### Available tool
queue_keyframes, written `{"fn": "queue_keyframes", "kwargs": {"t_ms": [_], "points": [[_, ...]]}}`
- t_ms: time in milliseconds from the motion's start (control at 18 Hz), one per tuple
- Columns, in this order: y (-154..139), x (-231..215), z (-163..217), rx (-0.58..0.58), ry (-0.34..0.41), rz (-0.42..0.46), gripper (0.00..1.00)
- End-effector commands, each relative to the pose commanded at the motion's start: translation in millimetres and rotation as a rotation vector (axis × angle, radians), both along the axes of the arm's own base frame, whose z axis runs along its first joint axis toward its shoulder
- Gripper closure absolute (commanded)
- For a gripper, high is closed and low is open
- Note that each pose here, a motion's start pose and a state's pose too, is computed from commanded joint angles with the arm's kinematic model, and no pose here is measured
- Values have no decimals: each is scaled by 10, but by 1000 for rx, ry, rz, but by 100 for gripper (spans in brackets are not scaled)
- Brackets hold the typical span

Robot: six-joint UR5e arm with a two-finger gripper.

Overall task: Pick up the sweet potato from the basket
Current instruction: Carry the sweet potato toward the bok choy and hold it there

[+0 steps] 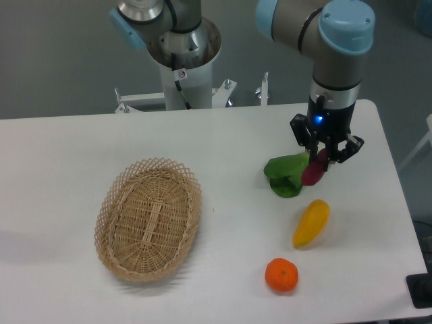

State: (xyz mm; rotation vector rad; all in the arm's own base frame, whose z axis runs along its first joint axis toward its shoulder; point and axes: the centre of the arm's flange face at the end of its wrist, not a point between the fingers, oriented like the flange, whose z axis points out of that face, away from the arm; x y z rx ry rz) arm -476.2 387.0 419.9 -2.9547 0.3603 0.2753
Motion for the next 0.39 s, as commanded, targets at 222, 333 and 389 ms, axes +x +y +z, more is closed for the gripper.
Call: {"fn": "queue_keyframes", "kwargs": {"t_ms": [222, 333, 389], "points": [[3, -3, 10, 3, 2, 0, 75], [3, -4, 12, 4, 3, 1, 75], [3, -4, 12, 4, 3, 1, 75]]}}
